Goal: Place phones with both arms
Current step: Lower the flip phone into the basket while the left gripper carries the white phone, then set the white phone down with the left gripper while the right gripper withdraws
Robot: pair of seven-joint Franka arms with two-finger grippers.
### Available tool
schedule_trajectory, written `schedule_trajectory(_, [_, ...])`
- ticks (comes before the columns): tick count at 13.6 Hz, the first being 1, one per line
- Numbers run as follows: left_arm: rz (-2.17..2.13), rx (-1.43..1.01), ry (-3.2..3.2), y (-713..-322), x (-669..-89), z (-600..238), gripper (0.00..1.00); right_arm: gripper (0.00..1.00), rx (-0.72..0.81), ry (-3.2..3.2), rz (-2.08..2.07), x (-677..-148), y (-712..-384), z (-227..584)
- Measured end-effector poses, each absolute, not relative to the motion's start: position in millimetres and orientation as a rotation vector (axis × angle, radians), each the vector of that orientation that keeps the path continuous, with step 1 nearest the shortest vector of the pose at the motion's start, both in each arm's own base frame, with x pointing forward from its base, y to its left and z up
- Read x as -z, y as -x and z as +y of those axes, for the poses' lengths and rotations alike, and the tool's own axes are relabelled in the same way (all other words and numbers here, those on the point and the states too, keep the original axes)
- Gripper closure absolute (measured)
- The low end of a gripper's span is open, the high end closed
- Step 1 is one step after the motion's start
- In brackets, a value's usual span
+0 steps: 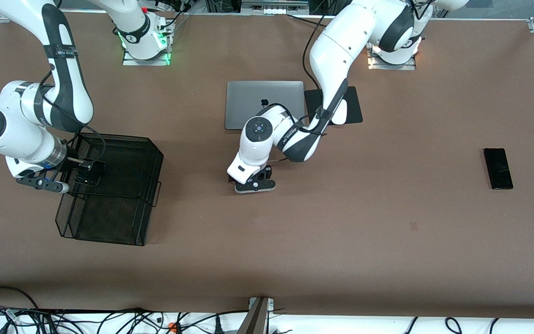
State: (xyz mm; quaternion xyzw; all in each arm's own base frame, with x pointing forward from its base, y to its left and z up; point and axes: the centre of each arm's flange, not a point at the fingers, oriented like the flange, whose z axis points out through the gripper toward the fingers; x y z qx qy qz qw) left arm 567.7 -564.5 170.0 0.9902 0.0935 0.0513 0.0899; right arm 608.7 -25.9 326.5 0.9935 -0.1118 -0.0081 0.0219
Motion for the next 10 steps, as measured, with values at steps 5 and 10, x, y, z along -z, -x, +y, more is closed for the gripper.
schedule_trajectory(5, [0.38,-0.202,-2.895,-564,-167,-573,0.0,0.0,-0.034,-3.095,-0.291,-367,-629,-12])
schedule_trajectory(10, [0.512,-0.188,-2.873,-578,-185,-566,0.0,0.0,0.014,-3.128,-0.157,-439,-643,44])
